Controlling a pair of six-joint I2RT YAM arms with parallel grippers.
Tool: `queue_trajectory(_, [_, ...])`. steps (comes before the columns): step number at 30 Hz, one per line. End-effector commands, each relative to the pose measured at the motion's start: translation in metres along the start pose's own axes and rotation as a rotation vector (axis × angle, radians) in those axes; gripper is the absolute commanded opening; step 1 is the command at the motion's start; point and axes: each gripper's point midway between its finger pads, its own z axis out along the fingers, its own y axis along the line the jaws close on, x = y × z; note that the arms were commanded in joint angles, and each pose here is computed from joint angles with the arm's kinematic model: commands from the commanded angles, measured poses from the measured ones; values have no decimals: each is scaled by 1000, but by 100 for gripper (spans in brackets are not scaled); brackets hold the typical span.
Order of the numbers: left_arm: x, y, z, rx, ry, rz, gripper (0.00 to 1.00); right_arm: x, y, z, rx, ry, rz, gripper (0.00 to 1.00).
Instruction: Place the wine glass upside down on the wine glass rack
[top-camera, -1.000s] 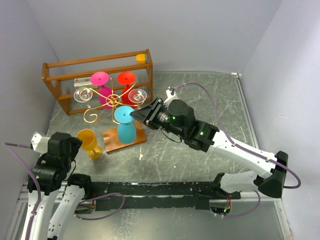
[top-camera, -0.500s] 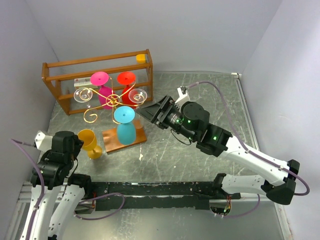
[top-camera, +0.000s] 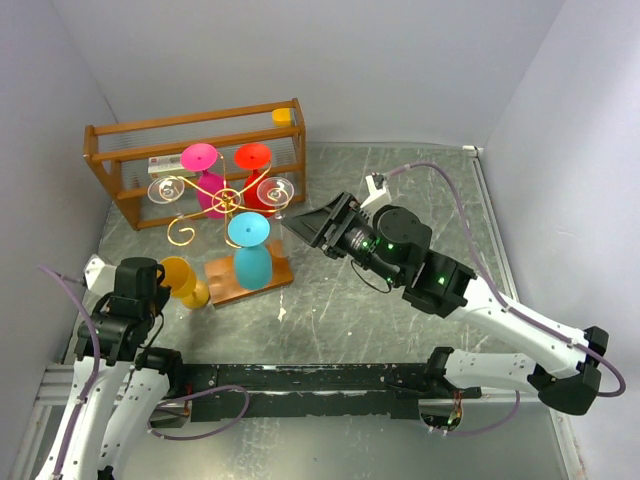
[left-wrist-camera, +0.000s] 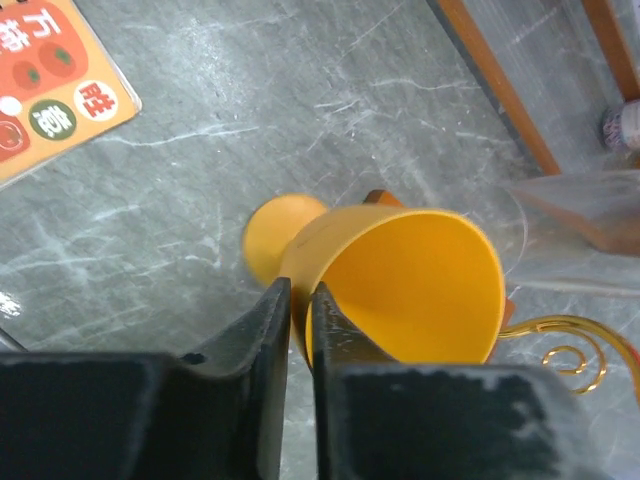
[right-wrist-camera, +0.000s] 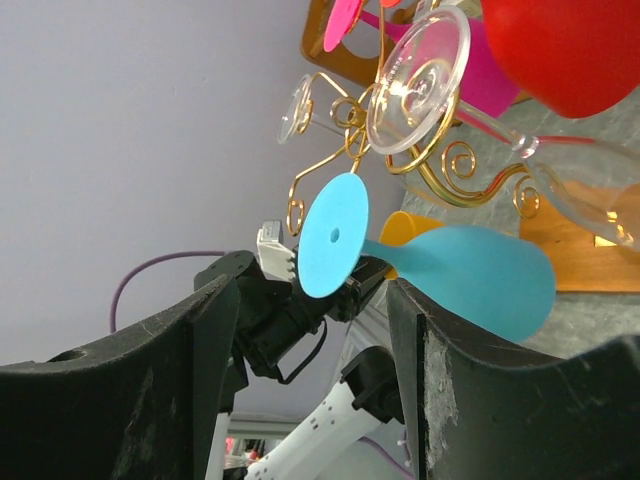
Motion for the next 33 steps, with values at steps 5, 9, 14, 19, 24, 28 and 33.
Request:
queue_trajectory(5, [-20,-3,-11,3,-66,-7,7,-11,-7,-10,27,-43,3,61])
queue_trajectory(9, [-38,4,-27,-37,-109,-3,7,-11,-9,-13,36,-48,12,60])
queue_trajectory(14, [-56,12,-46,-82,-147,-2,7,-12,-12,-15,48,-53,21,60])
queue_trajectory(19, [-72,19,-66,-104,-186,-9,7,-9,-20,-17,69,-48,32,60])
queue_trajectory(24, [-89,21,-88,-91,-219,5,7,-6,-36,-22,117,-49,28,60])
queue_trajectory(28, [-108,12,-115,-4,-251,29,7,-8,-43,-26,143,-61,-3,60])
queue_trajectory(33, [-132,2,-153,116,-300,38,7,-10,-37,-25,131,-54,-26,60])
